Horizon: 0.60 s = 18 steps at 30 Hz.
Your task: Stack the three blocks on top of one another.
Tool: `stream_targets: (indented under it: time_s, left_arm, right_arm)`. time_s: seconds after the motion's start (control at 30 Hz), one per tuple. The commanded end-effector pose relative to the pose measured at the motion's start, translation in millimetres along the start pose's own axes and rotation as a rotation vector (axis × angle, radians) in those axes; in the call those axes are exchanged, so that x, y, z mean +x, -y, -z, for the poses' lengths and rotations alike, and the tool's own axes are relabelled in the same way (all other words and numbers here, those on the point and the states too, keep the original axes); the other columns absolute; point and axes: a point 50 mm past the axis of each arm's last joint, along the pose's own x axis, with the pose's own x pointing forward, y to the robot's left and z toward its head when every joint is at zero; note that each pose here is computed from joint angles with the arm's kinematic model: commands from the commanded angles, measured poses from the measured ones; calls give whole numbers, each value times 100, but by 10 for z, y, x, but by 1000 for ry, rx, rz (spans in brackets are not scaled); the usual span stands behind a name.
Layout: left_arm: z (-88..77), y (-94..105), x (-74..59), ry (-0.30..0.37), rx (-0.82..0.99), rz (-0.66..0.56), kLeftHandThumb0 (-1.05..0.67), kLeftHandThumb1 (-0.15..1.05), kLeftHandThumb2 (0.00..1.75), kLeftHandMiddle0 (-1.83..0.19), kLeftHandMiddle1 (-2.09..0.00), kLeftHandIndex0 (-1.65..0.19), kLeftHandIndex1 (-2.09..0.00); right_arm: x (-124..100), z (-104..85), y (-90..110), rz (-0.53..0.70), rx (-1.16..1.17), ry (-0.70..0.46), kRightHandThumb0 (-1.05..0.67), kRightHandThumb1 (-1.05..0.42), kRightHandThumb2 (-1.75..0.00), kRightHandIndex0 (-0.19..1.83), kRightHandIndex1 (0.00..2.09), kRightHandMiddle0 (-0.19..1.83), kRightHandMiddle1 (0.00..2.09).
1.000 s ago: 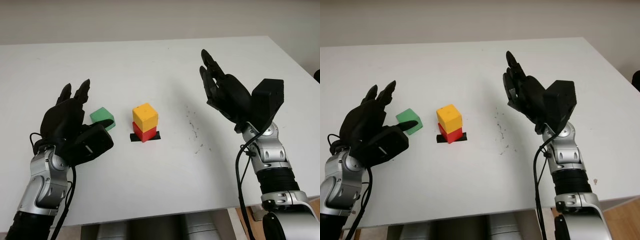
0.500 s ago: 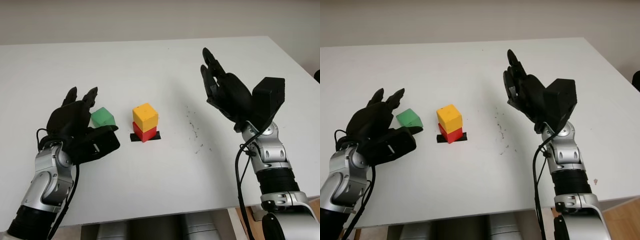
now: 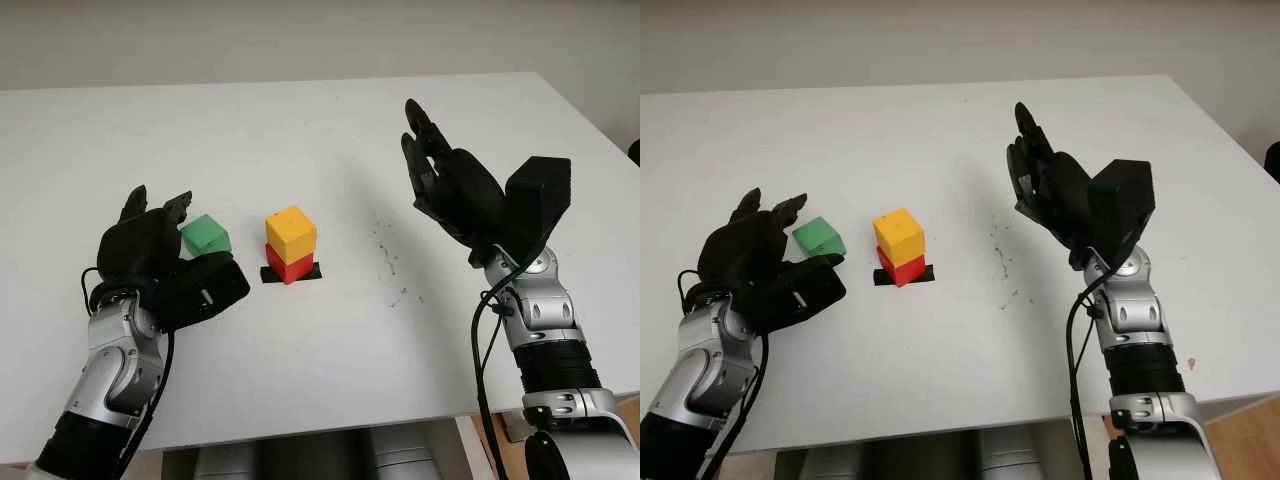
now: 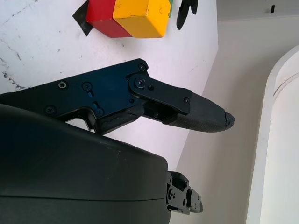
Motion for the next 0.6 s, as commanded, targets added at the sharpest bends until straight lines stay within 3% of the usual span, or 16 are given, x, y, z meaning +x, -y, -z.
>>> stream_targets:
  time_s: [0.0, 0.1, 0.37, 0.57]
  left_arm:
    - [-33, -41, 26, 7, 16, -32, -74, 105, 17, -7, -7, -31, -30]
    - [-34, -29, 28, 1, 19, -39, -71, 105, 18, -12, -6, -15, -76]
    - [-33, -12, 30, 7, 13, -50, -62, 105, 20, -23, -8, -20, -96]
    - [-31, -15, 25, 25, -18, -62, -51, 105, 23, -27, -6, -16, -132]
  right_arm:
    - [5, -54, -2, 5, 13, 26, -69, -105, -74, -19, 0, -19, 0]
    - [6, -58, 1, 6, 11, 29, -67, -105, -75, -19, 0, -19, 0]
    - [5, -56, 8, 19, 12, 30, -67, -105, -74, -19, 0, -19, 0]
    - [4, -54, 11, 21, 21, 30, -67, -105, -73, -19, 0, -19, 0]
